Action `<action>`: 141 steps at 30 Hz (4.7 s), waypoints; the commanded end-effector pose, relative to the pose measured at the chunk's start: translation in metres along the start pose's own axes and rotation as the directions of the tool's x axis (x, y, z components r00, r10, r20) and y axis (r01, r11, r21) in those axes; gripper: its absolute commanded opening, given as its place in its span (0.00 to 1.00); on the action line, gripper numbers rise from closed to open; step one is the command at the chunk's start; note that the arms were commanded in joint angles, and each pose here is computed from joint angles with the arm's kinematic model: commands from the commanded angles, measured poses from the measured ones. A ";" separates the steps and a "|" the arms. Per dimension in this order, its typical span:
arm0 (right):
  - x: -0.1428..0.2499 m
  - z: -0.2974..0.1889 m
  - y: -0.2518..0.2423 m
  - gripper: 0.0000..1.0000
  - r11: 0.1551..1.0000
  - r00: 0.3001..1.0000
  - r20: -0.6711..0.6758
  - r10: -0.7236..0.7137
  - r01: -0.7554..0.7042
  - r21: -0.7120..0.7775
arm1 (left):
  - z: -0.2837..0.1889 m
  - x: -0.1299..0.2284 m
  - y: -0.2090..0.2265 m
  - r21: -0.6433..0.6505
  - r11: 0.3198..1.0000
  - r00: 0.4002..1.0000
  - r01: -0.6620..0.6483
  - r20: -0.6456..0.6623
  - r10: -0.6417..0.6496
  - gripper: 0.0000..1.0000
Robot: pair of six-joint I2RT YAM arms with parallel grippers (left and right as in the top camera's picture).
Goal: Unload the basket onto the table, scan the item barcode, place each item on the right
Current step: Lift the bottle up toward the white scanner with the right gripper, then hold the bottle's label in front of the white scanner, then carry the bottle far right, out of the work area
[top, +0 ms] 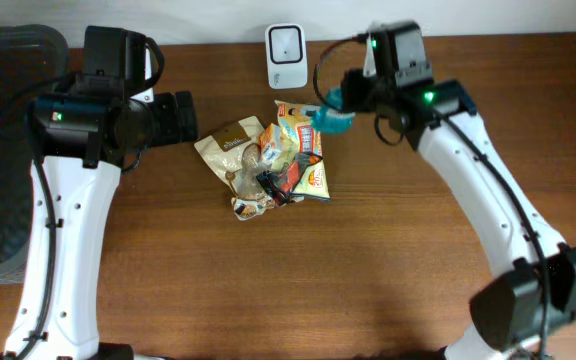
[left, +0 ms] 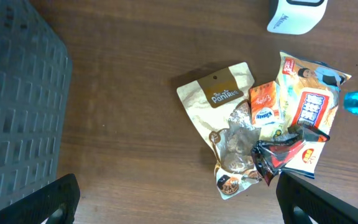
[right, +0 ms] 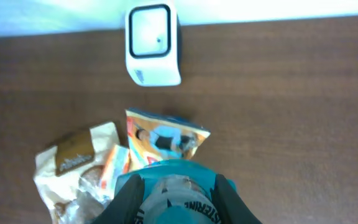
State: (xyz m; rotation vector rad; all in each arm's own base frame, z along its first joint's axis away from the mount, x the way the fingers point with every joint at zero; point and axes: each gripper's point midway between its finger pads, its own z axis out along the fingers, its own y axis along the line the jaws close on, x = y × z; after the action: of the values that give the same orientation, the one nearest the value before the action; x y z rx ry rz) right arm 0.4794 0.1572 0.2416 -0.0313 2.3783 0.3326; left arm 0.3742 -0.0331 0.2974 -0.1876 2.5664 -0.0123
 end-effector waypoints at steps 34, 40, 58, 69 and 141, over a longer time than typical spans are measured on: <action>-0.090 0.117 0.058 0.04 0.527 0.590 -0.189 0.785 -0.796 -0.298 | 0.000 -0.002 0.004 -0.011 1.000 1.000 0.015 0.002 -0.015 0.99; -0.084 0.148 0.027 0.04 0.364 0.414 -0.218 0.884 -0.901 -0.237 | 0.000 -0.002 0.004 -0.011 1.000 1.000 0.015 0.002 -0.015 0.99; -0.093 0.172 0.013 0.04 0.192 0.326 -0.439 0.837 -0.927 -0.322 | 0.000 -0.002 0.003 -0.010 1.000 1.000 0.015 0.002 -0.015 0.99; -0.103 0.167 0.010 0.04 0.219 0.381 -0.427 0.820 -0.898 -0.381 | 0.000 -0.002 0.003 -0.010 1.000 1.000 0.015 0.002 -0.015 0.99; 0.088 -0.175 -0.585 0.11 0.132 0.624 0.461 0.631 -0.672 0.729 | 0.000 -0.002 0.003 -0.010 1.000 1.000 0.015 0.003 -0.015 0.99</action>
State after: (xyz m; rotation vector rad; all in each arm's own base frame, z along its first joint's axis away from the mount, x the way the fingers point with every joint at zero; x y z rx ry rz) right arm 0.3668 -0.4368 0.1567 1.5987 2.1072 -0.5116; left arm 0.3741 -0.0331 0.2973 -0.1876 2.5667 -0.0122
